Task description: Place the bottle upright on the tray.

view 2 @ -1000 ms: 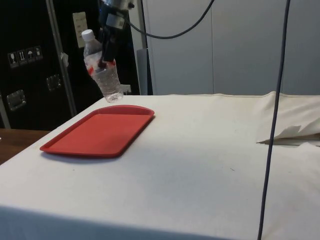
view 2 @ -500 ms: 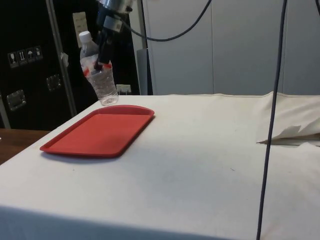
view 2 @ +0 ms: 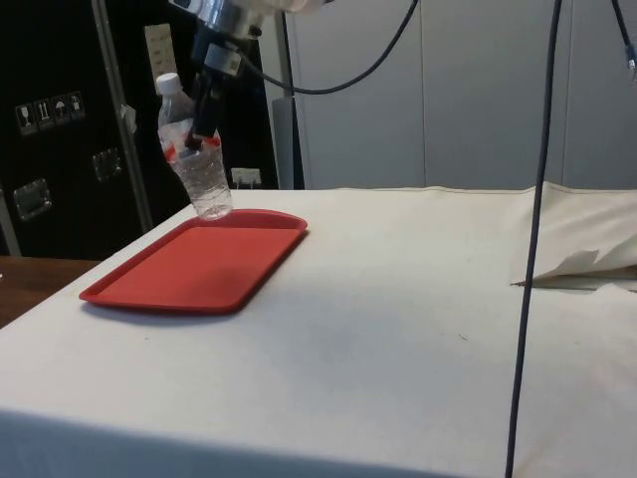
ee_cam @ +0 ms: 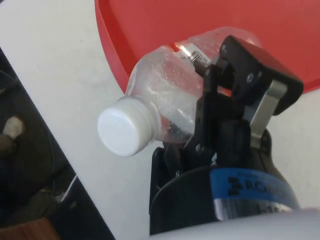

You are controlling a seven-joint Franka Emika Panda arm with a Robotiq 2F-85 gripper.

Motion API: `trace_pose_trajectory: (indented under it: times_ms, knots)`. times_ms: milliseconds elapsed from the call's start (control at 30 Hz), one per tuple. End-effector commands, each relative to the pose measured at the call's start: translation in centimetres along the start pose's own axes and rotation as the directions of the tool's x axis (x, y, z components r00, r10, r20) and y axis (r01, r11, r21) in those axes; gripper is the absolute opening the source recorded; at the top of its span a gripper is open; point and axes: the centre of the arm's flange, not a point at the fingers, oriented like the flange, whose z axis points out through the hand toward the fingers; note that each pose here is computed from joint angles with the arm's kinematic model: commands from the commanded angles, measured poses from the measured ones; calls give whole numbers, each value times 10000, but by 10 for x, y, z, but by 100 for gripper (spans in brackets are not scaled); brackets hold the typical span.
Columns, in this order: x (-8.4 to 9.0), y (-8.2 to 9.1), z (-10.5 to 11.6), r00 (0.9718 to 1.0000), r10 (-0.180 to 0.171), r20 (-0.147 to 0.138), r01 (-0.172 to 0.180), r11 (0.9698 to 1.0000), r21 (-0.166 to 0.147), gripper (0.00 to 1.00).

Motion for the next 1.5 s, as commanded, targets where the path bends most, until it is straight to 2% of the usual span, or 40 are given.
trace_pose_trajectory:
  times_ms: [0,67,100,133,333,367,400,600,633,667,933,967,1000,1033,1233,1267,1300,1467]
  knots:
    - [2,1,0,9998,4,-196,-5,10000,-45,33]
    - [2,2,2,9997,29,-232,-30,10000,-47,33]
    - [-1,1,3,10000,28,-56,-28,10000,-7,33]
    - [1,2,3,9997,43,-250,-44,10000,-53,33]
    - [0,4,9,9987,236,-447,-238,9997,-40,33]
    - [-3,4,10,9994,252,-254,-252,9997,-4,33]
    - [0,4,10,9985,266,-482,-269,9996,-38,33]
    - [-3,7,16,9960,503,-737,-502,9987,32,33]
    - [-6,6,16,9975,477,-517,-475,9989,55,33]
    - [-3,7,16,9957,519,-770,-517,9987,42,33]
    - [-4,10,25,9907,828,-1079,-811,9965,204,33]
    - [-8,10,26,9928,811,-876,-795,9966,213,33]
    - [-5,10,26,9902,857,-1106,-836,9962,231,33]
    - [-6,12,28,9890,917,-1163,-895,9957,245,33]
    - [-10,13,34,9848,1107,-1339,-1068,9936,360,33]
    - [-14,12,36,9871,1112,-1149,-1078,9935,359,33]
    - [-11,13,36,9841,1140,-1359,-1097,9932,391,33]
    - [-16,14,43,9796,1315,-1520,-1253,9909,500,33]
